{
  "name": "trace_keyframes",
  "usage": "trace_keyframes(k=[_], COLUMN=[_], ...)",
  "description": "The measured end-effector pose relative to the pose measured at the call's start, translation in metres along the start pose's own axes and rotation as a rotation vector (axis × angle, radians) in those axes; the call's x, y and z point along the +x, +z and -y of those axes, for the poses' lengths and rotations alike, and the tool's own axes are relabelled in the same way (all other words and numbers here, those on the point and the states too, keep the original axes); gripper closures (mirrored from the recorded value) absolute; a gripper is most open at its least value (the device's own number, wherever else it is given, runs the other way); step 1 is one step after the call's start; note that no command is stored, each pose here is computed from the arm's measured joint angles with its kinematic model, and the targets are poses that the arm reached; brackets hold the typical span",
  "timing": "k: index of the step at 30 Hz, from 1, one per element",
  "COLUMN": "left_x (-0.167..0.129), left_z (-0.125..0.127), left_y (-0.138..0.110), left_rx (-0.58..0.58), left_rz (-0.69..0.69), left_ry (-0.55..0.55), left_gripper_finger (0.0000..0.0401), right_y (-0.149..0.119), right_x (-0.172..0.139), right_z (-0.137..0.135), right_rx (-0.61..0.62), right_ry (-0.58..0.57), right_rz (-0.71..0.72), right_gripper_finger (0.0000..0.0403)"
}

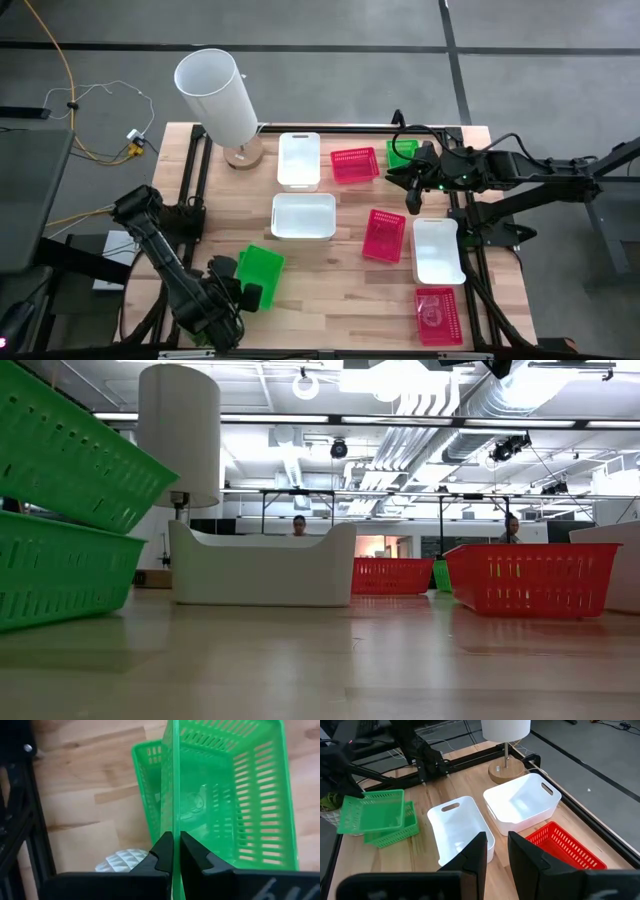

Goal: Stack baskets by color
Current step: Stack the middle left green bin on the bottom green bin

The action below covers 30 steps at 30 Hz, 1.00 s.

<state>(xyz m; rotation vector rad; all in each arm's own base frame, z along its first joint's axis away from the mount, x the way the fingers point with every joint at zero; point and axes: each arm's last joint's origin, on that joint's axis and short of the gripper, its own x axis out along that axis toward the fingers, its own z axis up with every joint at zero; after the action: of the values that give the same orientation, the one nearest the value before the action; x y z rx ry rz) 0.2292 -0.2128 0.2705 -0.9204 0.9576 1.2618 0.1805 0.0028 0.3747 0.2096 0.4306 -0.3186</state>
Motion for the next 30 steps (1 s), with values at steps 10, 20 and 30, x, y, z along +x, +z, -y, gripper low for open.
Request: trace_keyframes(k=[10,20,30], left_x=[0.016,-0.001,-0.013], left_z=[0.013,0.009,-0.001], left_y=[0.002,0.001,0.001], left_rx=[-0.015,-0.006,0.011], left_rz=[0.055,0.032,-0.025], left_ry=[0.045,-0.006,-0.017], left_gripper_finger=[0.0401,0.0401,0.0401], right_y=[0.000,0.000,0.000], right_x=[0.000,0.000,0.000], right_z=[0.000,0.000,0.000], right_rx=[0.004,0.004,0.004], right_ry=[-0.003,-0.003,-0.013], right_rz=[0.001,0.002,0.004], right_gripper_finger=[0.0336,0.0336,0.0336])
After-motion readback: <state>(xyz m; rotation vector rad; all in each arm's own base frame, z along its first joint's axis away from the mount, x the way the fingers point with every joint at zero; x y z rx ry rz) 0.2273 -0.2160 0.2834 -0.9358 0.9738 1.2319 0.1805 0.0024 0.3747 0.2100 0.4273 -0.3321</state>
